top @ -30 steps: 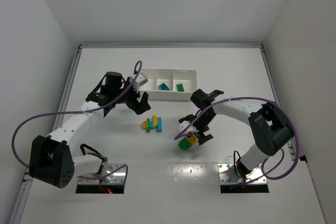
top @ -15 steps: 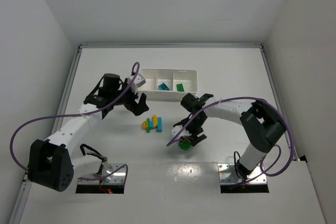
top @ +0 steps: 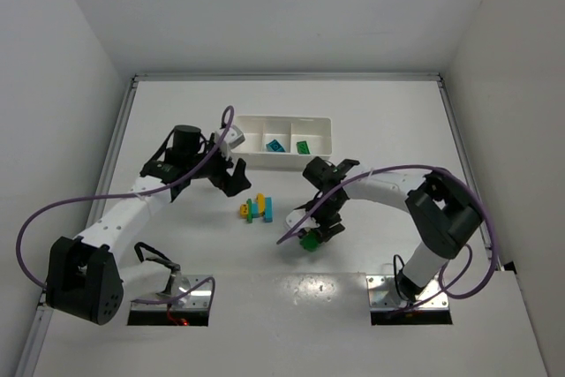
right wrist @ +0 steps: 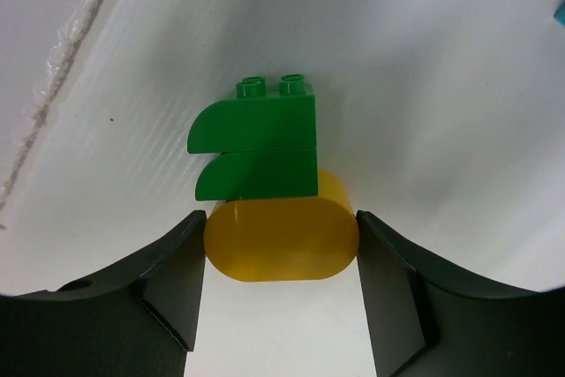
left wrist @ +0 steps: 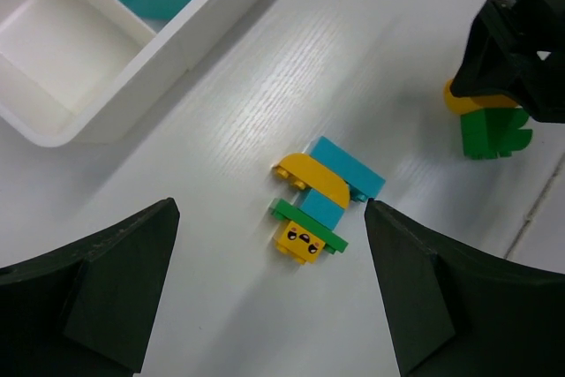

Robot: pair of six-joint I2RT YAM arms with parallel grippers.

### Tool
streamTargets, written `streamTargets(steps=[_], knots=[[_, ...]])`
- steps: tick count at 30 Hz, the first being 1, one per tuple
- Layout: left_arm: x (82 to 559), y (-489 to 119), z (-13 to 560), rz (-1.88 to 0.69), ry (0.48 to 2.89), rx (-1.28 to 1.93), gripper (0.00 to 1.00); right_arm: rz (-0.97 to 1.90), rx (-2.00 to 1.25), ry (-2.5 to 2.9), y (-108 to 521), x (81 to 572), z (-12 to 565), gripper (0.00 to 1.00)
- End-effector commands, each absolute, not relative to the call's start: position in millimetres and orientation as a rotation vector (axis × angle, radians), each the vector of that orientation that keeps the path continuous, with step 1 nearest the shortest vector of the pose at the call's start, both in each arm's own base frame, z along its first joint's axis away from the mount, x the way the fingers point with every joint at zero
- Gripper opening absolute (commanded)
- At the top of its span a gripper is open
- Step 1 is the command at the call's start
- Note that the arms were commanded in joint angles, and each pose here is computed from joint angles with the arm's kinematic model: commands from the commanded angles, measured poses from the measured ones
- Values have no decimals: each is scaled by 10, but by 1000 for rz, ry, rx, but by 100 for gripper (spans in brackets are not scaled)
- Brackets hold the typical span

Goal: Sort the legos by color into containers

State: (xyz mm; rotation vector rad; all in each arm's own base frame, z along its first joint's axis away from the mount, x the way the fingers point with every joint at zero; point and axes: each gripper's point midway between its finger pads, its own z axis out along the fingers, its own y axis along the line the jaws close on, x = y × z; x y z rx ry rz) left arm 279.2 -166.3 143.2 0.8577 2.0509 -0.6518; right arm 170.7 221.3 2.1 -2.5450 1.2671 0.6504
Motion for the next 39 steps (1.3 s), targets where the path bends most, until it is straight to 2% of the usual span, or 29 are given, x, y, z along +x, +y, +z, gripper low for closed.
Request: streamTargets(steps=[1,8,15,29,39], knots=[[2701,-1806,1603,-785,1967,886,93,629,-2460,1372,2199,1741,143,4],[2635,-2041,1831,-1018,1937,853,93,631,-2061,1525,2654,2183,817,0],[2648,-2260,1961,-1282,1958,815,93,501,-1886,1509,2884,2508,1142,0],[2624,-2499,1839,-1453,2017,847,92,295,-1692,1513,2961,2963,1419,0],[2729,-2631,1699,-1415,2059,866,89,287,-1643,1447,3103,2976,1613,0]])
